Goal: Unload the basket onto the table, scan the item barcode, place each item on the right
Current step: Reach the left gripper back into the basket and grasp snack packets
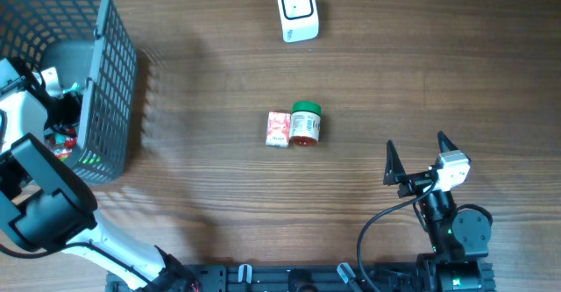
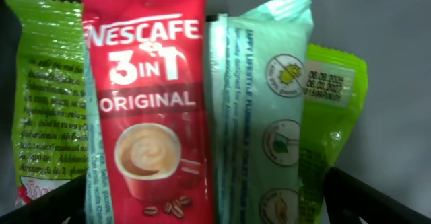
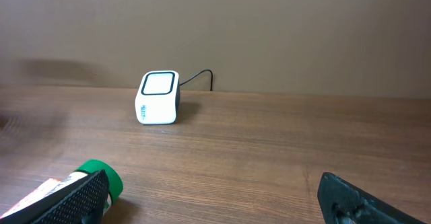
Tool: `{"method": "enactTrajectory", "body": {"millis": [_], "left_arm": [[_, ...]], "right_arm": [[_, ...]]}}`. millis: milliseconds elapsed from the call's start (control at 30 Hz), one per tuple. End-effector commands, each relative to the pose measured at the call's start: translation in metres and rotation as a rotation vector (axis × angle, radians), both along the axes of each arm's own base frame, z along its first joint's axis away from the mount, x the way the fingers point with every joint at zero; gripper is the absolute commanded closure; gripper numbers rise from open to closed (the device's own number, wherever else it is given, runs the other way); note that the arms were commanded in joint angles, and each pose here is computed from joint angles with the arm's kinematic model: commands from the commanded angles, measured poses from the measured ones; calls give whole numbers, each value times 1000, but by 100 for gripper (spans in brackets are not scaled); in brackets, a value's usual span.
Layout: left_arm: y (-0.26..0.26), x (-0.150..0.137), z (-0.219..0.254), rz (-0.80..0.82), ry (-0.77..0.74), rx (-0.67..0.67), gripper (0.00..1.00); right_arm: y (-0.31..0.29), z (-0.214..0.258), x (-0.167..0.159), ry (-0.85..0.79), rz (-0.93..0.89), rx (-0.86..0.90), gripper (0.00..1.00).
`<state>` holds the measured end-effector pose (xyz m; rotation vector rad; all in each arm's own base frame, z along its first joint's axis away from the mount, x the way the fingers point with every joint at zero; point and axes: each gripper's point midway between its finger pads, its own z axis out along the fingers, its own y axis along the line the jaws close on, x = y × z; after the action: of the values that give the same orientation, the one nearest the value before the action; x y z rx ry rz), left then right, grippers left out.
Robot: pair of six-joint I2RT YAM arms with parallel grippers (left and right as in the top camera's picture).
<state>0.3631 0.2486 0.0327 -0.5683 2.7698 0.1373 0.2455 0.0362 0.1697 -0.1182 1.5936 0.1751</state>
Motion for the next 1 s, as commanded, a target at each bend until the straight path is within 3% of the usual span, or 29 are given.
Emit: {"method": "enactTrajectory", "body": {"millis": [0, 200, 633, 767, 800, 833, 867, 967], "left_arm": [[-3, 9, 14, -74, -38, 8, 0], [-2, 9, 18, -74, -39, 15, 0], [-2, -24, -38, -13, 127, 5, 3], [-5, -29, -50, -12, 154, -15, 30], [-6, -29, -50, -12, 157, -17, 47], [-7, -32, -51, -14, 166, -23, 84], [-7, -32, -51, -17, 167, -23, 96], [-3, -25, -40, -15, 145, -7, 96]], "right_arm": [[-1, 1, 0, -8, -6, -8, 0], [-1, 1, 0, -8, -6, -8, 0], [-1, 1, 0, -8, -6, -8, 0], [-1, 1, 0, -8, -6, -8, 0], [-1, 1, 0, -8, -6, -8, 0], [-1, 1, 0, -8, -6, -8, 0], [-1, 1, 0, -8, -6, -8, 0], [-1, 1, 0, -8, -6, -8, 0]]}}
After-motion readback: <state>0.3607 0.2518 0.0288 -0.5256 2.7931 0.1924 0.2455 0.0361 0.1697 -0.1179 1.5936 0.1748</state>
